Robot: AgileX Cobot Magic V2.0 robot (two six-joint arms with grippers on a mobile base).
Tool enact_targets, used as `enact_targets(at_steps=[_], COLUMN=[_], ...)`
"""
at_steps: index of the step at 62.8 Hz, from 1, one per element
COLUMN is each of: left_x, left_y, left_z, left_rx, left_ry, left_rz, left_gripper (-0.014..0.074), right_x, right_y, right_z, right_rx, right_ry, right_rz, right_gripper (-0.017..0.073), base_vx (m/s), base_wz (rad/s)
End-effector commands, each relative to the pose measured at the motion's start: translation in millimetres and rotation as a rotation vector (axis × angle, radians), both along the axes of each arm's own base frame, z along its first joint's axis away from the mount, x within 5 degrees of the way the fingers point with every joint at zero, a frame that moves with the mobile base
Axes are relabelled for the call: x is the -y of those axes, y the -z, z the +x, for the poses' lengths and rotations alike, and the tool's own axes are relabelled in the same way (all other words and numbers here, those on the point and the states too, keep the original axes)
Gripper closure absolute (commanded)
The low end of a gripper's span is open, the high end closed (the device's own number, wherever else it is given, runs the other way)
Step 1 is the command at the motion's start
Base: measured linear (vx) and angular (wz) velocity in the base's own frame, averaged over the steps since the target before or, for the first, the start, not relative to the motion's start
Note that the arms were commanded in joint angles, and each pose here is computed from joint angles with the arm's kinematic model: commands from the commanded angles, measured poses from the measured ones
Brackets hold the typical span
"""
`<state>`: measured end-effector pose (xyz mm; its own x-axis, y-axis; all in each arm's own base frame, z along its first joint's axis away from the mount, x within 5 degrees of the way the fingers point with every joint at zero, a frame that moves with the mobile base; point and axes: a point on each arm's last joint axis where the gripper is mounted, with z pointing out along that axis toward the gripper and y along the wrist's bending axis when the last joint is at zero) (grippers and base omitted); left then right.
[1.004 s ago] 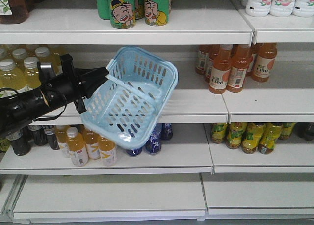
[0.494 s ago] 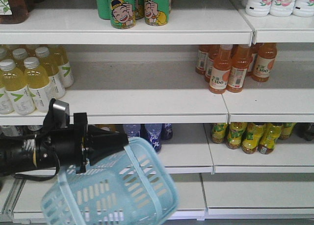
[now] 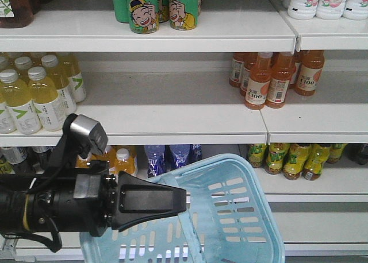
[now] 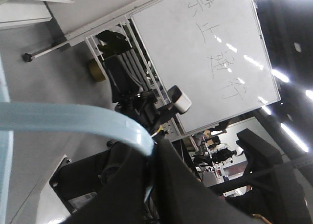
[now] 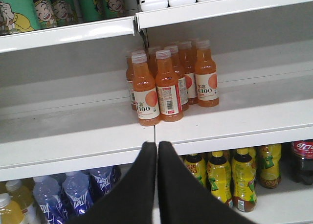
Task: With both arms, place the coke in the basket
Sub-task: 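Lift the basket by its handle off the shelf with the left gripper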
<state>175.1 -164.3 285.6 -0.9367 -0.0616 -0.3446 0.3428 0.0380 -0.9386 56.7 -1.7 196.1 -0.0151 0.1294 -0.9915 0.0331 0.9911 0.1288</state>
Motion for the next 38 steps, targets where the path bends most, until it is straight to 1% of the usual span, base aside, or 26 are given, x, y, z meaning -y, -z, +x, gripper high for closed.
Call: enact_targets(at_steps=[1,6,14,21,27,38], left_x=[-5.5,-8.6,-11.8,-12.2,-11.8,-11.8], left_y=[-40,-48,-55,-56,-55,-55], left_z=[-23,-29,-37,-37,-35,-35], left_rx=[0.075,0.105,0.140,0.141,0.137,0.139], left_ry=[0.134,0.131,0.134,0.125,0.107,0.112], left_rz=[-0.233,-0.255,-0.269,-0.274,-0.263,-0.260], left_gripper=[0.0601,0.0601,0.0601,0.0601,0.0601,0.0601], right_x=[0,0,0,0,0,0], right_y=[-5,-5,-5,-5,-5,-5], right_z=[-1,-1,-1,-1,-1,-1], right_rx=[0.076,0.076,0.076,0.076,0.076,0.076], right_ry=[-0.001,-0.001,-0.001,-0.001,-0.001,-0.001], right_rz=[-0.010,-0.010,-0.010,-0.010,-0.010,-0.010], right_gripper=[0.0564,0.0564,0.0564,0.0564,0.0564,0.0564], base_vx=[0.00,0.00,0.00,0.00,0.00,0.00], base_wz=[0.00,0.00,0.00,0.00,0.00,0.00])
